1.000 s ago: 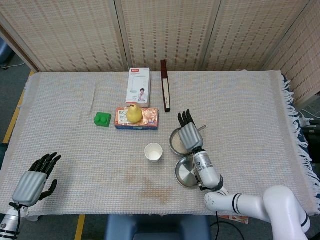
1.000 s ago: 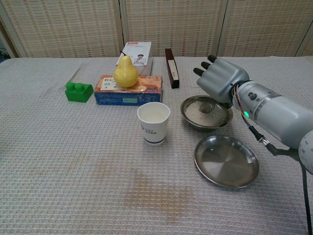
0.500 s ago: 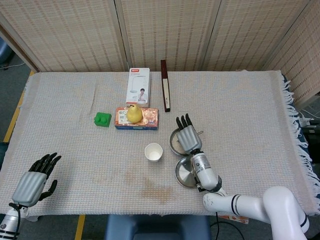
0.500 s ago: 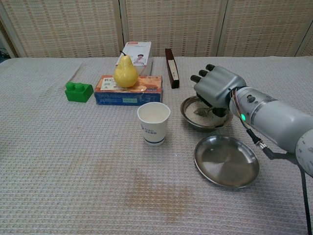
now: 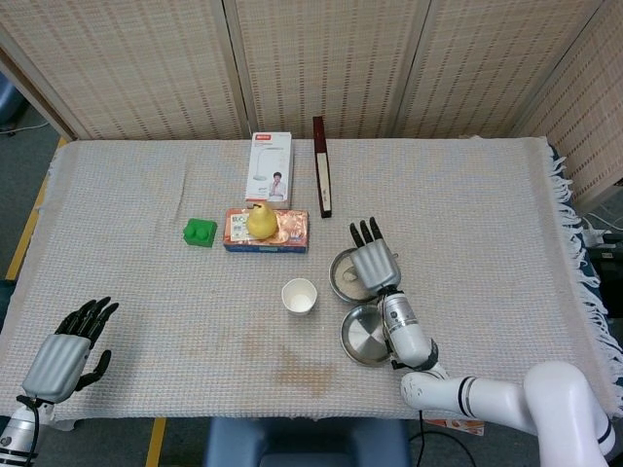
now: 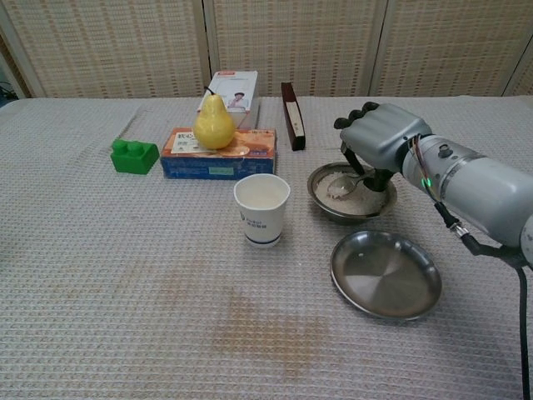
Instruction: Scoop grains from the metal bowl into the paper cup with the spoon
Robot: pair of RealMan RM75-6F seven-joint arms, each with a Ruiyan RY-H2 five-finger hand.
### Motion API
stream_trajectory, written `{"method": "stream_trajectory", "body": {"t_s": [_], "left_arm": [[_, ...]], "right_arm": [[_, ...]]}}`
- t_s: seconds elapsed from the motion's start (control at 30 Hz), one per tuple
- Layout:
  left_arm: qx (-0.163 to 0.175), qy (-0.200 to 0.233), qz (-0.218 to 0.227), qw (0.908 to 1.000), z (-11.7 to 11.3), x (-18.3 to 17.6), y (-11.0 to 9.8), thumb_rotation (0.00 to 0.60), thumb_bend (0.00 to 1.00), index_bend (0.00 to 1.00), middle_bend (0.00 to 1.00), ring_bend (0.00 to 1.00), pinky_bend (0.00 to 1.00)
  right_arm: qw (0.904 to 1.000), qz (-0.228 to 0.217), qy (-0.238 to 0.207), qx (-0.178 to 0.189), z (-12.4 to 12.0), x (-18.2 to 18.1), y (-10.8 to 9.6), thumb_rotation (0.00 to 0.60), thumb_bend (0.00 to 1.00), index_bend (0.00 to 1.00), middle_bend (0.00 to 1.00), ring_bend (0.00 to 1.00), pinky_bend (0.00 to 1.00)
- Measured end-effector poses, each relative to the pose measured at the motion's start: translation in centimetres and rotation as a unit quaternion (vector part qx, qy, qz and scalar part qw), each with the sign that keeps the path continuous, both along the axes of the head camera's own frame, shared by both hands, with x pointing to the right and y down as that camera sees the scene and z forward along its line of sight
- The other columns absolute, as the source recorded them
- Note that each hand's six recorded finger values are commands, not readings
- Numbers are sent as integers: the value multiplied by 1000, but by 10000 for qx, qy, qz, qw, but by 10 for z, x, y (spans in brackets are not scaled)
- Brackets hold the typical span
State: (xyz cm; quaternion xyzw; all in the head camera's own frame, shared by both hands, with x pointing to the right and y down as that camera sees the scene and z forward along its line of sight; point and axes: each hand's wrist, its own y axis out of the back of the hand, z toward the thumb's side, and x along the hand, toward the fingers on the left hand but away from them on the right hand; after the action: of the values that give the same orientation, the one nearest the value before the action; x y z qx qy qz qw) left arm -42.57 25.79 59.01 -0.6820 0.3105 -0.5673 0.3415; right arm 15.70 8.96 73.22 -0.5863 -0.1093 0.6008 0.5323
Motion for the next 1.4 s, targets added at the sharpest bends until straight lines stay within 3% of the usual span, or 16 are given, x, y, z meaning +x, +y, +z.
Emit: {"method": "stream_trajectory", "body": {"t_s": [0.37,0.6,0.9,1.13,1.4], "left_arm": [[0,-18,21,10000,0,1,1,600,501,0,0,0,157],[3,-27,8,10000,0,0,1,600,500,0,0,0,157],[-45,-64,-70,9999,3,-3,0,600,500,0,0,0,158],[-63,-42,-82,9999,2,-4,-1,600,500,0,0,0,158],[-57,-26,-101,9999,1,-6,-1,600,500,0,0,0,158]], "right_arm": [[9953,669,-562,-429,7,19,-2,600,372,695,51,0,0],[9931,789,-763,-414,3,21,-7,600,372,692,53,0,0],[9856,863,-1380,-460,-19,3,-10,600,372,691,55,0,0],[9716,1027,-2011,-711,-33,-25,-9,600,373,697,65,0,0],[9753,713,-1979,-683,-38,-50,-3,600,373,698,65,0,0]]}}
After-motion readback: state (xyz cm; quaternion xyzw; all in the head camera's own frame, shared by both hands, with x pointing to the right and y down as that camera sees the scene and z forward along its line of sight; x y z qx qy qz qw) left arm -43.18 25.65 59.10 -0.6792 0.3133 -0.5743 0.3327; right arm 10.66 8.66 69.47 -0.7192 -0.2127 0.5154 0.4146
